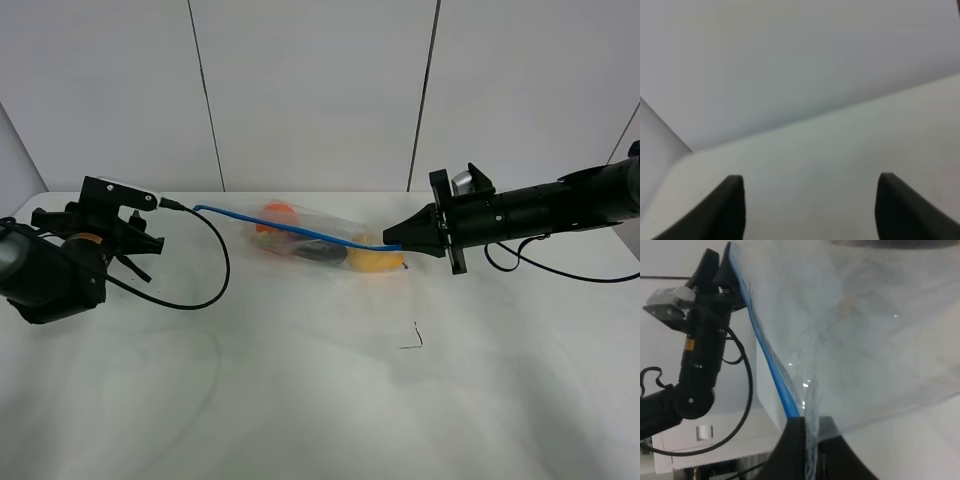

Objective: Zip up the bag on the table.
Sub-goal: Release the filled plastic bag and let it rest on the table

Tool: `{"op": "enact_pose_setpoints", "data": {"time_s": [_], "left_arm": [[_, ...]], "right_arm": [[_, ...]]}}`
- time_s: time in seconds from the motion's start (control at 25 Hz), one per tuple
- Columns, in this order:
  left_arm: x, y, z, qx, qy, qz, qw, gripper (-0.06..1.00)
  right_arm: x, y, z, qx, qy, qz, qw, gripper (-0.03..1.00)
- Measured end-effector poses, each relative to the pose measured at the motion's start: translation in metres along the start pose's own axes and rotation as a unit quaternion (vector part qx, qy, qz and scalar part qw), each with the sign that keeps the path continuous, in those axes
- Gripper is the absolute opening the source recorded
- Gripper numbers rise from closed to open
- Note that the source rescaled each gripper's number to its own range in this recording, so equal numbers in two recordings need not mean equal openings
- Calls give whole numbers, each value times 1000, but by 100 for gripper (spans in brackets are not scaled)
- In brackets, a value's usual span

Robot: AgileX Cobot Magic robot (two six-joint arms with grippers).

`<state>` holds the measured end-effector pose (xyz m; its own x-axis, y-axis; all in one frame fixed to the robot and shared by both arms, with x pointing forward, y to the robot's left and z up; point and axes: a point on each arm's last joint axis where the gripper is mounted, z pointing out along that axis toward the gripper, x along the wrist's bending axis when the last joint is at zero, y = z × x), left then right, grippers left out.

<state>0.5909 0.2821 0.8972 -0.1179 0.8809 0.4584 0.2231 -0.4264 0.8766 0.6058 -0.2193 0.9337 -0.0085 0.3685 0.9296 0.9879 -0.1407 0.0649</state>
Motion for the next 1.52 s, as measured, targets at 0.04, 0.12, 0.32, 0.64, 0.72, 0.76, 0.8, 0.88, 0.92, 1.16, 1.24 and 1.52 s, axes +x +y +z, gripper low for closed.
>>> {"op": "enact_pose_setpoints", "data": {"time_s": [0.04, 0.12, 0.32, 0.64, 0.72, 0.76, 0.8, 0.88, 0.92, 1.16, 1.24, 1.52], "left_arm": [[2, -1, 1, 12, -13, -7, 1000, 71], [7, 1, 4, 37, -40, -14, 998, 71], [17, 13, 11, 124, -109, -29, 986, 71], [21, 39, 6, 219, -201, -44, 954, 73], [24, 46, 3, 219, -204, -53, 953, 83], [25, 50, 2, 225, -209, -58, 950, 88], [25, 53, 2, 235, -217, -63, 945, 91], [25, 63, 4, 263, -238, -80, 932, 95], [26, 69, 5, 282, -250, -92, 922, 96], [43, 111, 20, 386, -266, -131, 873, 97], [48, 113, 22, 438, -246, -123, 856, 97], [61, 111, 19, 516, -208, -116, 823, 97]], "right_arm": [[0, 0, 0, 0, 0, 0, 1000, 0], [0, 0, 0, 0, 0, 0, 1000, 0], [0, 0, 0, 0, 0, 0, 1000, 0], [0, 0, 0, 0, 0, 5, 1000, 0], [0, 0, 0, -1, 1, 6, 1000, 0], [0, 0, 0, -1, 1, 6, 1000, 0], [0, 0, 0, -1, 1, 6, 1000, 0], [0, 0, 0, -1, 1, 6, 1000, 0], [0, 0, 0, -1, 1, 6, 1000, 0], [0, 0, 0, -1, 1, 7, 1000, 0], [0, 0, 0, -1, 1, 7, 1000, 0], [0, 0, 0, -1, 2, 7, 1000, 0]]}}
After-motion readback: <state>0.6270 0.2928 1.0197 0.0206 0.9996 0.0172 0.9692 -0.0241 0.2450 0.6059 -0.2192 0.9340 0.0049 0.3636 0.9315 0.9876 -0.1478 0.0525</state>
